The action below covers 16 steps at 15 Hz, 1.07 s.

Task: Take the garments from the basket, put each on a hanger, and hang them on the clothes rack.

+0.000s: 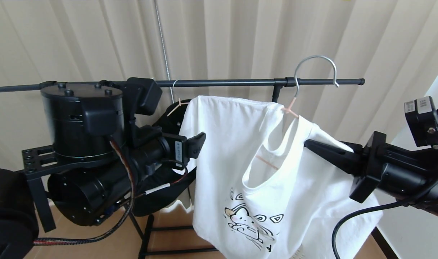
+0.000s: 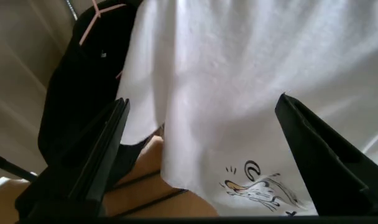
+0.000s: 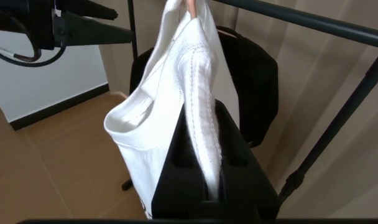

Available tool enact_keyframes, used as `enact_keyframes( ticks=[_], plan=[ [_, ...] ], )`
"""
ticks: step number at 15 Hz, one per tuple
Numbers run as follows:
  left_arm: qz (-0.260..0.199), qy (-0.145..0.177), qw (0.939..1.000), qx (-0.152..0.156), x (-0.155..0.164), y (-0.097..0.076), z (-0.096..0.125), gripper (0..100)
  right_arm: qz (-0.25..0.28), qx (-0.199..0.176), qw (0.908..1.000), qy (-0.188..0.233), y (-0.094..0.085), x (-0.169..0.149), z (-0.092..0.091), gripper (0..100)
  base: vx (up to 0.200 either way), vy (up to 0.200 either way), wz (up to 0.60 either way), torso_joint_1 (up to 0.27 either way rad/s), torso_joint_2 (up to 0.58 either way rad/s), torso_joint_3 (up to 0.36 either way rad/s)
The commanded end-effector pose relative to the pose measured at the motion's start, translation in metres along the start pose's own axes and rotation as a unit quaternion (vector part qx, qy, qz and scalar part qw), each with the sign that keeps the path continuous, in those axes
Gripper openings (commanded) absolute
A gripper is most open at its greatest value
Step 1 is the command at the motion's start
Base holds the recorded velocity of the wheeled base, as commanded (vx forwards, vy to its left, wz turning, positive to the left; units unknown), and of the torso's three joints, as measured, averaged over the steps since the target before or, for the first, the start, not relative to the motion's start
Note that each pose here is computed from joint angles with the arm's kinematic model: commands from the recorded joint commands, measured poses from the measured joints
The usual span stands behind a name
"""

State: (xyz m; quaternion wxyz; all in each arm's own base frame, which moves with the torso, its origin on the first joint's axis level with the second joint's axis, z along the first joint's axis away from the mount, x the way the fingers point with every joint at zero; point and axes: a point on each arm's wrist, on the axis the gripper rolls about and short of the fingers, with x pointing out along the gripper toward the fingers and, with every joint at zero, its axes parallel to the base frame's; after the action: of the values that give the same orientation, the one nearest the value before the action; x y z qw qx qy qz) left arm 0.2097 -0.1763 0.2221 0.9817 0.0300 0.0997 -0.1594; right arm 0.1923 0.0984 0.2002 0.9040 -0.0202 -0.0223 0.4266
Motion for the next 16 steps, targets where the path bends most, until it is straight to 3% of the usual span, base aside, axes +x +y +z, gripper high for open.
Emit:
enact_keyframes(
  ticks=[1,6,15,16],
  plan=[
    [0.000,0.002,1.0000,-0.009,-0.005,0.022,-0.002,100,0.007,0.000,1.0000,0.001,-0.015,-0.013,-0.002,0,0.000,0.000,0.00,0.000,0.00,0.000],
    [-0.035,0.024,0.9989,-0.017,0.002,0.042,-0.011,100,0.046,-0.004,0.9989,-0.005,-0.020,-0.028,-0.001,0,0.000,0.000,0.00,0.000,0.00,0.000],
    [-0.038,0.041,0.9981,-0.028,0.026,0.037,-0.030,100,0.095,0.000,0.9954,-0.008,-0.015,-0.037,-0.001,0,0.000,0.000,0.00,0.000,0.00,0.000],
    [-0.039,0.042,0.9979,-0.031,0.026,0.037,-0.030,0,0.095,0.000,0.9954,-0.008,-0.015,-0.037,-0.001,0,0.000,0.000,0.00,0.000,0.00,0.000]
  ],
)
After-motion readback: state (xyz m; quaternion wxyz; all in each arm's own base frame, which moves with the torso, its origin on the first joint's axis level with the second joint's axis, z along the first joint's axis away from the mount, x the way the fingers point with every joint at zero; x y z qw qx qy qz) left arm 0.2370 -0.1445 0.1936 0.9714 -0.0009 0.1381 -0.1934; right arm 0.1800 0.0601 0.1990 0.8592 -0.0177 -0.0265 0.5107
